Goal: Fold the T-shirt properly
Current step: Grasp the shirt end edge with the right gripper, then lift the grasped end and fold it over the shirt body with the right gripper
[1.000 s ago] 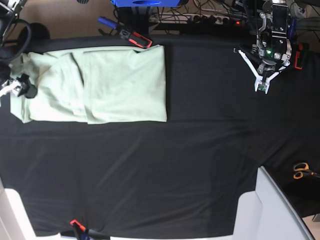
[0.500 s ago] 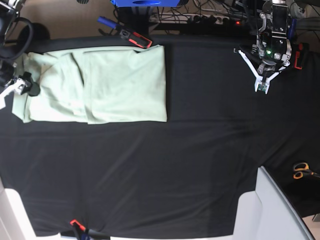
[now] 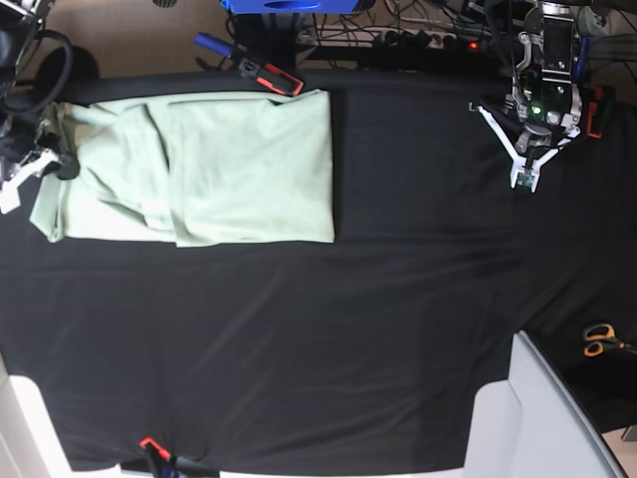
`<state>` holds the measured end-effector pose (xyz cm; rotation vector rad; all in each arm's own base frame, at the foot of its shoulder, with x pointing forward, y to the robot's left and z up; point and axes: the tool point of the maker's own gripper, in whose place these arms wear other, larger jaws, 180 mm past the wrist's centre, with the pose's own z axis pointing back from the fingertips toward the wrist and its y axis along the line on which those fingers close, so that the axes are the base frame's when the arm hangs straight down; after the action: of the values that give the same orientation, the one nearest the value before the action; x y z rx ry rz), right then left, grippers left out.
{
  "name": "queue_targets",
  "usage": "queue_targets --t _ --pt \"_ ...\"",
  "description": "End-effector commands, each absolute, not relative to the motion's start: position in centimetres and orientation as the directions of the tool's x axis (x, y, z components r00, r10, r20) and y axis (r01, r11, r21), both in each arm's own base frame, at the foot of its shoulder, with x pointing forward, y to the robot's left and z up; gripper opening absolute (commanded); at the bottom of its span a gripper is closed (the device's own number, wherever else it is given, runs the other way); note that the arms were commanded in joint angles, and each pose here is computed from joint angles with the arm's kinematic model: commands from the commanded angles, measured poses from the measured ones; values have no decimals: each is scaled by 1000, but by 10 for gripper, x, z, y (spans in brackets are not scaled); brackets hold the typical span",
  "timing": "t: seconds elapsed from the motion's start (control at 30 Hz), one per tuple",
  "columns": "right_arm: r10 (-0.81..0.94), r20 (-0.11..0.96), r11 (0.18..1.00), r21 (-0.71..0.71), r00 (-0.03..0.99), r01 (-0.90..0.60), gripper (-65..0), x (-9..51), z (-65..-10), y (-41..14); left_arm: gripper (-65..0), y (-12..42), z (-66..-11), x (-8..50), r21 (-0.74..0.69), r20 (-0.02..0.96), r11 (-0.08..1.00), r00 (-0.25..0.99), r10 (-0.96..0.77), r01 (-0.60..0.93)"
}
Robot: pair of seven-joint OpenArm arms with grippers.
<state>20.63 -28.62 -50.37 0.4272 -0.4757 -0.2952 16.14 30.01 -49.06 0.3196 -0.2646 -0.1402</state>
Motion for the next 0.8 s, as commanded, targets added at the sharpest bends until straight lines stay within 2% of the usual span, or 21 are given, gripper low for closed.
queue_targets --t 0.0,0.13,0.43,0.6,0.77 --pt "-309 310 897 408 899 168 -650 186 -510 -291 -650 303 -492 156 330 213 939 961 -176 99" --pt "-236 352 929 354 906 105 -650 184 -498 -293 -650 303 -492 157 331 214 939 961 -176 98" --pt "-7 435 973 211 900 -94 -650 198 -482 -256 -650 303 -492 157 330 214 939 961 -177 100" --pt "132 492 984 42 861 -175 -650 210 -465 -247 -650 304 -493 154 331 209 939 962 -174 98" --pt "257 500 966 -129 827 -222 -650 221 -448 -246 -650 305 -493 152 331 206 939 963 -172 97"
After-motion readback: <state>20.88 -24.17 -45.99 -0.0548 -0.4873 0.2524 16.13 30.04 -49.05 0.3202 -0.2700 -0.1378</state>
